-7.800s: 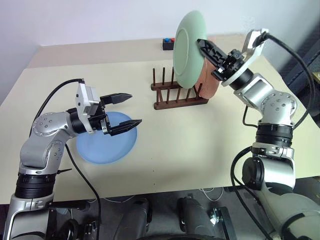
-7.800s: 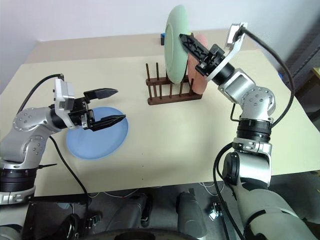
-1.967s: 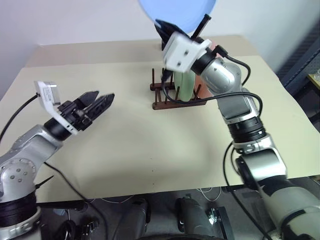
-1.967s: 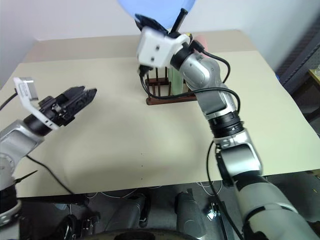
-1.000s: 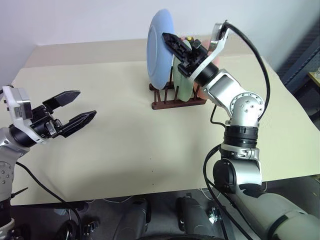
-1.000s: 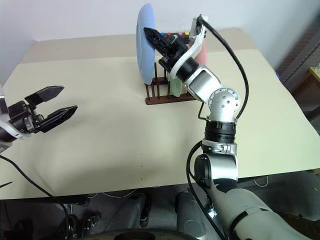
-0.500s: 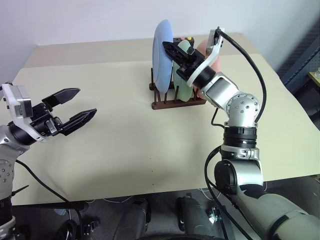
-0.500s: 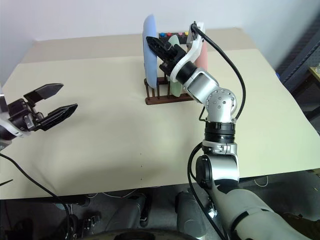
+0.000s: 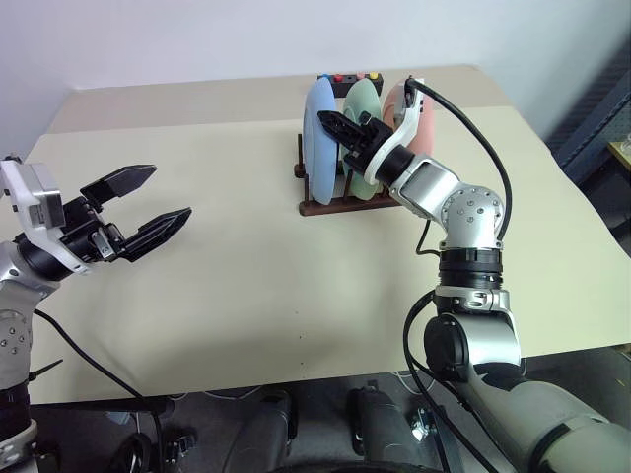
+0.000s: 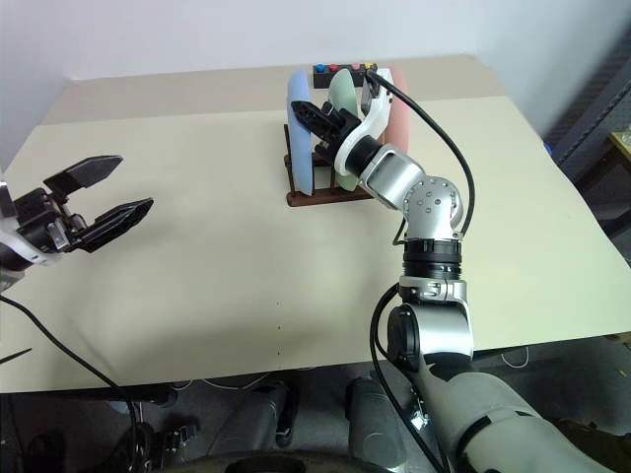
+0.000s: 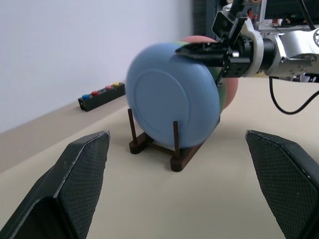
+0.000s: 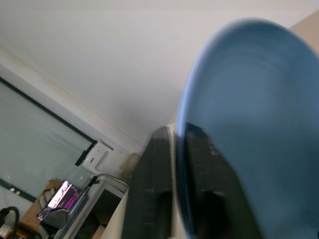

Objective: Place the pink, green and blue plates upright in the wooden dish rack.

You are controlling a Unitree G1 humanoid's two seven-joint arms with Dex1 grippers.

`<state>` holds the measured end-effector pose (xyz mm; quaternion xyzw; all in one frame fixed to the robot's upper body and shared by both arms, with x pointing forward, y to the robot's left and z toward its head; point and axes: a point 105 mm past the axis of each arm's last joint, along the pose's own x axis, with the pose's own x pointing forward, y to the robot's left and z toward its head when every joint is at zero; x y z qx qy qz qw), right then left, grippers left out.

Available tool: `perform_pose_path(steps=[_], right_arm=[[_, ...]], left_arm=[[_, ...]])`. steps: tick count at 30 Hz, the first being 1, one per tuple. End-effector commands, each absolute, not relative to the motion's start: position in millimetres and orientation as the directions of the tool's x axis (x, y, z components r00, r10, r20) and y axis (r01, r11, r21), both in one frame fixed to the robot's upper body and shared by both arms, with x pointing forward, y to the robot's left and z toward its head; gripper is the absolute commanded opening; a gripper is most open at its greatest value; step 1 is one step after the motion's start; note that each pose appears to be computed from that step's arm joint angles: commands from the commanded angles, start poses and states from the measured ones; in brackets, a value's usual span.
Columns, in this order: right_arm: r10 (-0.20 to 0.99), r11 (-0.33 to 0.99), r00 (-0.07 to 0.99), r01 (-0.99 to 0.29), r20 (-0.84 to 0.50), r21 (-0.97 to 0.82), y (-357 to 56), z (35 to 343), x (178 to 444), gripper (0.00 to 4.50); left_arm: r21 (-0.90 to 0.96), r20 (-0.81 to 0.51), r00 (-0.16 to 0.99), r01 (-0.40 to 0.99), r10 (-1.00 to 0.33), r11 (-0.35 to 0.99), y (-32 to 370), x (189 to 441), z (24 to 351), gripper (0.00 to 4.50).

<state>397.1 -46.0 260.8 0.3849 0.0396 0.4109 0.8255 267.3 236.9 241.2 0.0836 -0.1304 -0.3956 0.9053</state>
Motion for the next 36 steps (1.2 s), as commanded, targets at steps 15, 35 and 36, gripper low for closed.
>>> perform_pose_path(steps=[15,35,36], right_arm=[[0.719,0.415,0.595,-0.782,0.359,0.464,-45,301,384,4.45],[0.917,0.351,0.269,-0.896,0.295,-0.272,-117,292,297,4.45],[0.937,0.32,0.255,-0.902,0.24,-0.291,-121,281,289,4.45]], left_arm=[[0.282,0.184,0.648,0.686,-0.739,0.671,234,268,246,4.5],[0.285,0.062,0.584,0.767,-0.81,0.575,222,268,231,4.5],[0.266,0.031,0.574,0.785,-0.819,0.56,221,267,224,4.5]])
